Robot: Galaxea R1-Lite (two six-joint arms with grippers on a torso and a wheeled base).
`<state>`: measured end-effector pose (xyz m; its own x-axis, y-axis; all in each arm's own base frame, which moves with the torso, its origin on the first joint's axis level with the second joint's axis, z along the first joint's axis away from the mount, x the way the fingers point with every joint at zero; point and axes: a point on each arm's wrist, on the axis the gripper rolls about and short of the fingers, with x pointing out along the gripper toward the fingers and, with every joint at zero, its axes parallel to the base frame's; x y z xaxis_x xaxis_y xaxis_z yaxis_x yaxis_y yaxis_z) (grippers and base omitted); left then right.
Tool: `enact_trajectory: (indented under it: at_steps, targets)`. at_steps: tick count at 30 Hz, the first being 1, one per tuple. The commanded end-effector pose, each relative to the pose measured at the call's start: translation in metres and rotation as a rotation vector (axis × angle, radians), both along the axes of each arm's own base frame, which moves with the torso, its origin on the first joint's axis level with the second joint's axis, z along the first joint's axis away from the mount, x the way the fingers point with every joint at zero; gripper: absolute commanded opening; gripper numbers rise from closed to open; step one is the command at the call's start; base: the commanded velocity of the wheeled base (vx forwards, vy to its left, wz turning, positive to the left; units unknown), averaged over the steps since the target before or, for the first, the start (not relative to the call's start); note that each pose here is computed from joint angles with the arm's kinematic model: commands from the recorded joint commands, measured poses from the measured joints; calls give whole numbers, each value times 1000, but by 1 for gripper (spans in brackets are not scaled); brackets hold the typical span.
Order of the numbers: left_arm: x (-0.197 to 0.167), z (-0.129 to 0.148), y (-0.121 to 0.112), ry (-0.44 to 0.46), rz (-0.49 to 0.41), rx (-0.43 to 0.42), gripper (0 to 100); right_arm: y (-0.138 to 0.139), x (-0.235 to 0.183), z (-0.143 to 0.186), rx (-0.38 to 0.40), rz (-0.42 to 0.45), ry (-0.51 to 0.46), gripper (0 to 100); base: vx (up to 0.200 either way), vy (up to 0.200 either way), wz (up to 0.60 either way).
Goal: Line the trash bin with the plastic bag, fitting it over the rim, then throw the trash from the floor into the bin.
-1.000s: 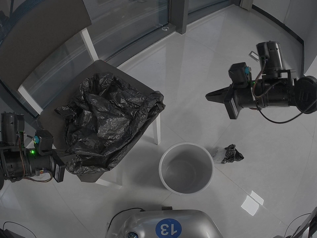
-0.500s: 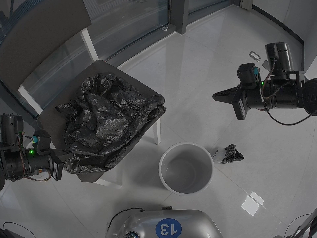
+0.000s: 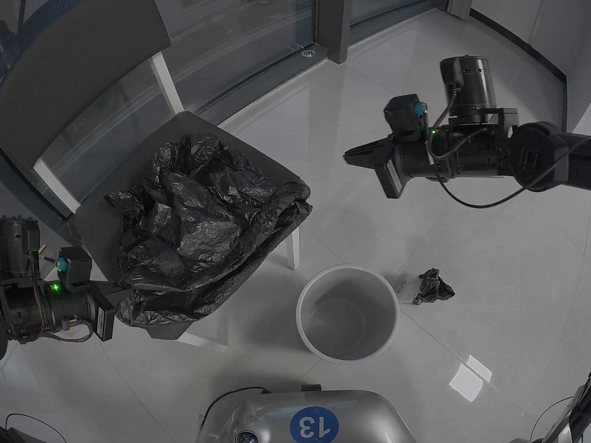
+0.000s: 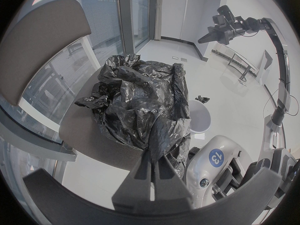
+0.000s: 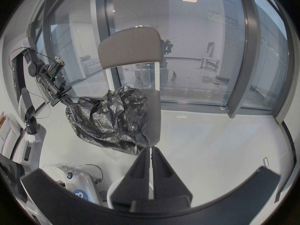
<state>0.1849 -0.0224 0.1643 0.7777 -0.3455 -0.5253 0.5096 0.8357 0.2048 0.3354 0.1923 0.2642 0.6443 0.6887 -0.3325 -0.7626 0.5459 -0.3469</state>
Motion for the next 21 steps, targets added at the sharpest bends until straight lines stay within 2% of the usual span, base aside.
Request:
enact_trajectory:
  at_steps: [1, 8, 17, 21]
  targets:
    - [-6, 1, 0, -11, -1, -1, 0, 24, 12, -17, -14, 37, 25, 100, 0, 0, 0]
    - [-11, 1, 1, -17, -5, -5, 0, 30, 21, -23, -15, 46, 26, 100, 0, 0, 0]
    - [-7, 2, 1, -15, -4, -9, 0, 27, 30, -38, -62, 44, 43, 100, 0, 0, 0]
    - [0, 12, -1, -33, 16, -51, 0, 32, 28, -44, -84, 62, 58, 100, 0, 0, 0]
